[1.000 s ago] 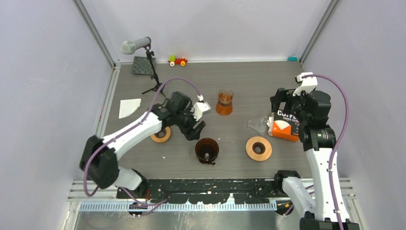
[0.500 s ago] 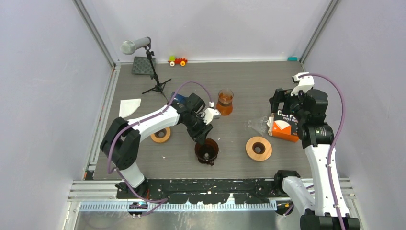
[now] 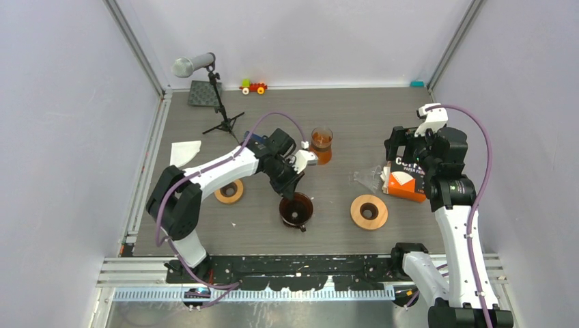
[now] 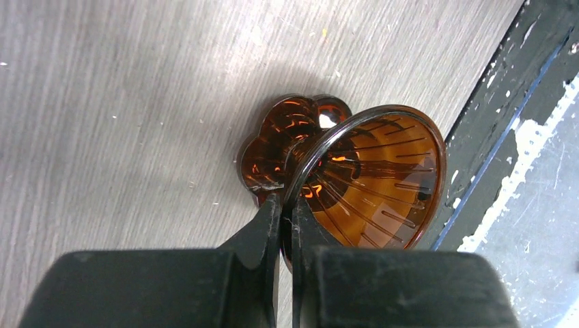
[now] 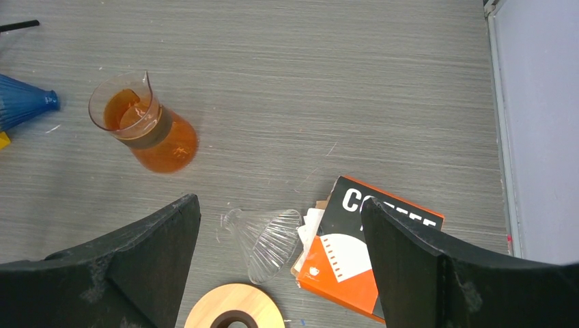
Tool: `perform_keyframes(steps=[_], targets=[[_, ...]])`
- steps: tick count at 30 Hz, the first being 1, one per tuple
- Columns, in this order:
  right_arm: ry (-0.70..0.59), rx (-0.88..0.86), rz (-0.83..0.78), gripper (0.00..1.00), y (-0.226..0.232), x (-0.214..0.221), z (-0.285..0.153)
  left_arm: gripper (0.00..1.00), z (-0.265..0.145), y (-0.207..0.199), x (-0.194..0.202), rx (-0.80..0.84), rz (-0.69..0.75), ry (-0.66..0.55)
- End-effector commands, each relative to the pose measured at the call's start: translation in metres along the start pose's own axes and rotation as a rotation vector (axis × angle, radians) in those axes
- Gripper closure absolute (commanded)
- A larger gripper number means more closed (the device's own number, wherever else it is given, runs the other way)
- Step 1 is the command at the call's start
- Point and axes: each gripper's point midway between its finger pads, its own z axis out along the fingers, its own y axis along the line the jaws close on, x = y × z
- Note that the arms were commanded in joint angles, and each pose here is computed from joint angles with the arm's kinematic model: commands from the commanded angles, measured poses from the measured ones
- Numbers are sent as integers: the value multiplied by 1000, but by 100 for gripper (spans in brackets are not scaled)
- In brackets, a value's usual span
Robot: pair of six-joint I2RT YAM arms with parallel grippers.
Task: Place the coffee filter in the dripper
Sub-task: Move the coffee dripper at the center of the board.
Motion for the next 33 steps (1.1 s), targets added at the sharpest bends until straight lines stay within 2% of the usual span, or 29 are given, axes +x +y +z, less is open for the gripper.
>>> perform_keyframes(steps=[1, 11, 17, 21, 26, 29, 33], targets=[[-49, 0, -24, 8, -1, -12, 1, 100, -21, 17, -24, -73, -23, -77], [-39, -4, -29, 8, -1, -9, 4, 100, -40, 84, -34, -96, -314, -175], [3, -32, -54, 8, 4, -4, -1, 94, -36, 90, -38, -73, -367, -188], [142, -137, -129, 8, 18, 27, -10, 87, -36, 87, -34, -69, -366, -184], [371, -338, -305, 8, 42, 82, -33, 78, -42, 79, -31, -65, -358, -193], [456, -425, -413, 9, 57, 108, -44, 69, -49, 76, -30, -75, -342, -198], [555, -521, -552, 12, 74, 143, -56, 45, -60, 75, -30, -110, -307, -202]])
